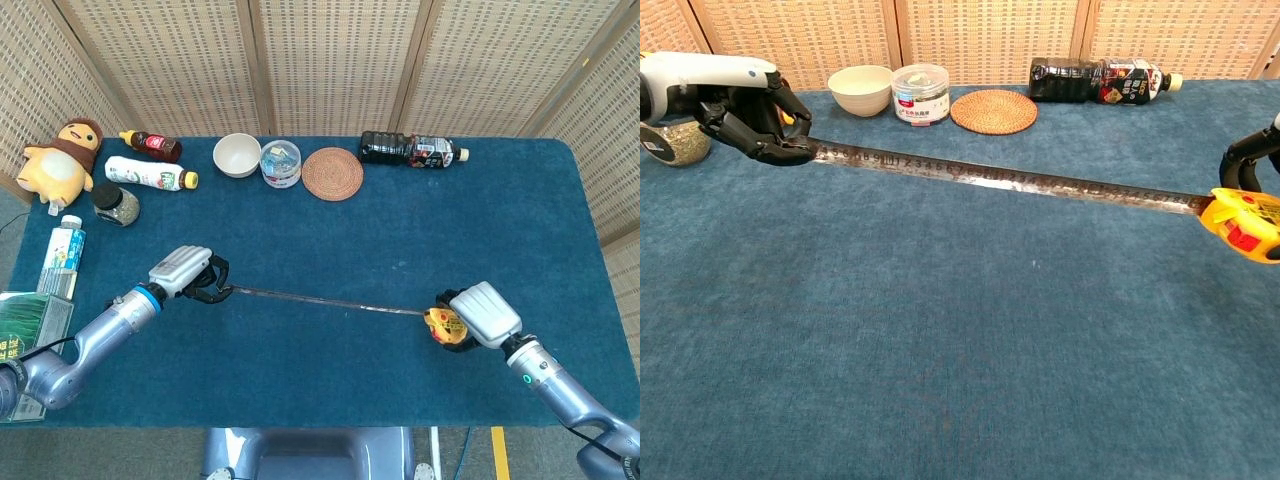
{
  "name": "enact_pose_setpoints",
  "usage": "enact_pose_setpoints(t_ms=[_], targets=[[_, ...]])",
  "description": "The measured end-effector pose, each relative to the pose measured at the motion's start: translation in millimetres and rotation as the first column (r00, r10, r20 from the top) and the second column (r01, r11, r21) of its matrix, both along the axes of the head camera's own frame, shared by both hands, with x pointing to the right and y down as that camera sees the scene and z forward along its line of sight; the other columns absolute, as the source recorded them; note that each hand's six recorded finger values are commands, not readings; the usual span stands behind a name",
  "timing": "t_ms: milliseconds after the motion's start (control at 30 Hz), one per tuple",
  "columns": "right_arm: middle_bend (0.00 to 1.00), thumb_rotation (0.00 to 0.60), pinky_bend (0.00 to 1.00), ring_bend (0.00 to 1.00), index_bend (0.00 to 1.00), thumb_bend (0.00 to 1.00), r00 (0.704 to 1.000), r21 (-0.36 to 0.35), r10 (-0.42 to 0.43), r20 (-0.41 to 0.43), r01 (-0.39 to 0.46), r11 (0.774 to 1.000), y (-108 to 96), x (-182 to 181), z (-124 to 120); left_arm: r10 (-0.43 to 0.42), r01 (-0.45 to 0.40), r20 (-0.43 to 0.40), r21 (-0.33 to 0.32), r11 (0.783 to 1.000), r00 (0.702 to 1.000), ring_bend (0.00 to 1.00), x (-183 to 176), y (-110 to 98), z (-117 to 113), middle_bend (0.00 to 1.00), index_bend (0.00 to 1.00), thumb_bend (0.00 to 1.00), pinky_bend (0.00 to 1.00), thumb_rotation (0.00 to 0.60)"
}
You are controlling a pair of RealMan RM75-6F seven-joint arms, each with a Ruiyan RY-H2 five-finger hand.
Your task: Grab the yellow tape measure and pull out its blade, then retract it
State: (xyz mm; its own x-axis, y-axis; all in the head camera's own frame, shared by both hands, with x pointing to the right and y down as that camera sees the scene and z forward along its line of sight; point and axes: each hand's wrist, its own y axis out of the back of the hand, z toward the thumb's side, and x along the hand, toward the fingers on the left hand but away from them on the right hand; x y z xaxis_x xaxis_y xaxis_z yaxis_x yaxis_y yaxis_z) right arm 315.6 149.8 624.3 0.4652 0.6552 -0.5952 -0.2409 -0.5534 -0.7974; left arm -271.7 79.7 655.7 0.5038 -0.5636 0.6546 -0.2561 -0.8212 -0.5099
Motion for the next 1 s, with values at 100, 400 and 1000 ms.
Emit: enact_pose_setpoints(t_ms=[100, 400, 1000], targets=[[0.62, 0.466, 0.66, 0.63, 0.58, 0.2, 1.0, 0.0, 0.002, 0.003, -0.002, 1.0, 0, 1, 0, -0.007, 0.007, -0.004, -0.001, 1.0, 1.0, 0.97, -1, 1, -1, 1.0, 0.71, 0.35, 1.0, 0.536], [0.62, 0.466, 0.66, 0.63, 0.58, 0.2, 1.0, -0.001, 0.009, 0.014, -0.009, 1.0, 1, 1, -1, -0.002, 0.002, -0.023, -0.003, 1.0, 1.0, 0.97, 7, 0, -4, 1.0, 0.71, 0.35, 1.0, 0.536], [0.62, 0.469, 0.66, 0.63, 0.59, 0.2, 0.999, 0.003, 0.006, 0.043, -0.006, 1.0, -3, -17, -2, 0.08, -0.083, -0.137, -0.021, 0.996, 0.987, 0.97, 86, 7, -2, 1.0, 0.71, 0.35, 1.0, 0.536]])
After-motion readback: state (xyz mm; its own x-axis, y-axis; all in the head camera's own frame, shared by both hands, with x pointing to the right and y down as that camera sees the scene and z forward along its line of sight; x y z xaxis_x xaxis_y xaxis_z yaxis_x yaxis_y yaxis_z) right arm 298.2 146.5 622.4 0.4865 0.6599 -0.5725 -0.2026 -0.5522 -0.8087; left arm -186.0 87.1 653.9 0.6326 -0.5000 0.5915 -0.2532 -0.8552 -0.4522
